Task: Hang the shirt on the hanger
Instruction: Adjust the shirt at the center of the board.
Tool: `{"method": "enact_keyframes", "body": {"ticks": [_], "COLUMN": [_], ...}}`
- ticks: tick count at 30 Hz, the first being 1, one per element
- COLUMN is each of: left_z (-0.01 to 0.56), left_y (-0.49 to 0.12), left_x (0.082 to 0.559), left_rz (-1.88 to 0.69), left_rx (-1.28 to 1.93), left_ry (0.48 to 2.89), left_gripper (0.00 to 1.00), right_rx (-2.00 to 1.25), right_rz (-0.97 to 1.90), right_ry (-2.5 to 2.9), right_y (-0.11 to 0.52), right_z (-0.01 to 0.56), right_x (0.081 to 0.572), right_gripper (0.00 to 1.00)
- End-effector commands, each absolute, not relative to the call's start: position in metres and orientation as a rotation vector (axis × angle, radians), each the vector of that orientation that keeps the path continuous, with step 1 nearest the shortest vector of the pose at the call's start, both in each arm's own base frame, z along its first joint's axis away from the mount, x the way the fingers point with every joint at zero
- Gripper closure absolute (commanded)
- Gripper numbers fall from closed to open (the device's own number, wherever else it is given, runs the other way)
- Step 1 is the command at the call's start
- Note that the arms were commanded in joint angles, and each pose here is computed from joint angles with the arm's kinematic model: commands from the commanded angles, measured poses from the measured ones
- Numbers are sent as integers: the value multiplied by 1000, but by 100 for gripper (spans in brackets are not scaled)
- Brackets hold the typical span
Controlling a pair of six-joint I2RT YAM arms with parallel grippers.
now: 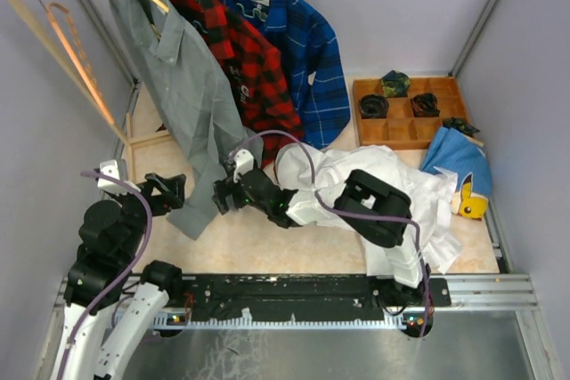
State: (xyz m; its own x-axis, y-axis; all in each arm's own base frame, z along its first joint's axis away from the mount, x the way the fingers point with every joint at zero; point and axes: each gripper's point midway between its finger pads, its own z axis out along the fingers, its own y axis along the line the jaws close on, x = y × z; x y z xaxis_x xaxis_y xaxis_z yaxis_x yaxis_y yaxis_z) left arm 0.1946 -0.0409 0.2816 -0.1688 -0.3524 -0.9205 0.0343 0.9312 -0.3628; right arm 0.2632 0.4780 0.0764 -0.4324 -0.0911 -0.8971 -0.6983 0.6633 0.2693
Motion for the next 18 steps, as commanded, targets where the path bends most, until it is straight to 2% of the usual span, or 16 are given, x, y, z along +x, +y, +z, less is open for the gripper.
{"method": "enact_keyframes", "body": {"ticks": [1,6,14,16,18], "left_z": [288,289,289,289,290], "left_y": [-40,-39,-38,-38,-37], "left_x": [194,194,193,192,192], "left_rz": [-351,-352,-350,-349,-349], "left_rx": [-240,-241,-244,-246,-251], "left_ry": [1672,1667,1661,1660,1657], "left_gripper": [11,11,11,11,11], "right_rx": [-464,-438,-527,-549,-559], "right_rz": [857,636,339,334,365], "right_ry": [1744,1870,1950,1959,1969], "right_y": [522,526,522,526,530], "right_z": [124,86,50,45,43], "right_x": [286,307,304,299,294], "right_gripper": [1,2,12,20,39]}}
